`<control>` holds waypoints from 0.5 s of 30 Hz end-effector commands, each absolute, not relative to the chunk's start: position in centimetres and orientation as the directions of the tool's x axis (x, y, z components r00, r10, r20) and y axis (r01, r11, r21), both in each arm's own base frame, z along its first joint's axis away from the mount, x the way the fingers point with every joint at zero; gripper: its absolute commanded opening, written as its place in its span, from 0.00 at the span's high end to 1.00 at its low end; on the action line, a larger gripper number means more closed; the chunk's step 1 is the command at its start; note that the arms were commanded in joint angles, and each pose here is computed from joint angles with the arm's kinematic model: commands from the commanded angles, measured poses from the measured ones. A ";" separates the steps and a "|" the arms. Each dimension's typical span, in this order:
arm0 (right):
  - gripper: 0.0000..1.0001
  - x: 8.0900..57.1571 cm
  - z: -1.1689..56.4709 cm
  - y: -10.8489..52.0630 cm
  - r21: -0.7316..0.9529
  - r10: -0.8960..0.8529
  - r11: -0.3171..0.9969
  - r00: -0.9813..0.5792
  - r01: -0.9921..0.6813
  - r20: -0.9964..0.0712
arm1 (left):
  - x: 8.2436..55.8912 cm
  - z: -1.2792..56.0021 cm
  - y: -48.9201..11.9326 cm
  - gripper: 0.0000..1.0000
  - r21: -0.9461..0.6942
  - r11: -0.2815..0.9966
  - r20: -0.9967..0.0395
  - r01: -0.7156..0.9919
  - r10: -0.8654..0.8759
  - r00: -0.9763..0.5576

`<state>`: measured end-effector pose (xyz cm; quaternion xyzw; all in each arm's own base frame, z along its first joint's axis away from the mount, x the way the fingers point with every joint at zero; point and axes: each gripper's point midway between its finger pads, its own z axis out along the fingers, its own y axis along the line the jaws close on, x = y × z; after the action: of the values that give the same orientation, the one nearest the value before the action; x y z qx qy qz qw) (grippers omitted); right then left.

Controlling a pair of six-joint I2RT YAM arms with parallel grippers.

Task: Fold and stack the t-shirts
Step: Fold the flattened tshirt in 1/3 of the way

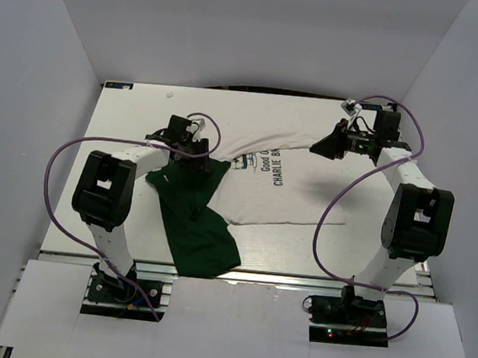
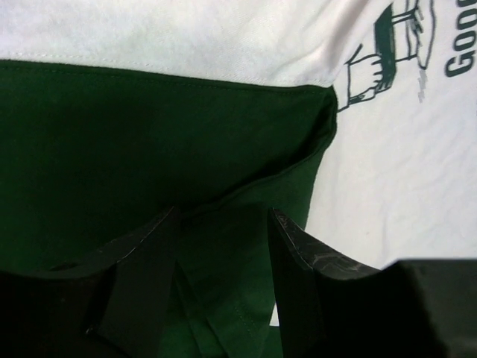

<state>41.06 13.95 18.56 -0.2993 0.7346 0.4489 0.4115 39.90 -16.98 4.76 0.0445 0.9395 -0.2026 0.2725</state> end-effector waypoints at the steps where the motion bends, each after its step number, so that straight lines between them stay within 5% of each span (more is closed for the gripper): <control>1: 0.64 40.6 20.3 14.0 0.377 -0.062 0.407 -0.437 -0.832 -0.897 | 39.4 4.9 -16.3 0.39 -0.304 0.934 -0.539 0.188 -0.006 -0.842; 7: 0.64 40.4 20.3 14.0 0.382 -0.057 0.405 -0.440 -0.830 -0.896 | 38.8 2.8 -16.4 0.41 -0.244 0.951 -0.507 0.189 0.041 -0.861; 14: 0.64 40.2 20.3 14.0 0.387 -0.053 0.404 -0.444 -0.829 -0.895 | 38.3 2.1 -16.5 0.67 -0.211 0.959 -0.497 0.191 0.063 -0.866; 15: 0.64 40.2 20.2 14.0 0.397 -0.049 0.405 -0.453 -0.824 -0.890 | 38.1 2.0 -16.6 0.77 -0.203 0.959 -0.496 0.197 0.073 -0.865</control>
<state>40.59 14.02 18.27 -0.2916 0.7371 0.4534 0.4075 39.15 -16.69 2.63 0.0613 0.9526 -0.1432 0.2615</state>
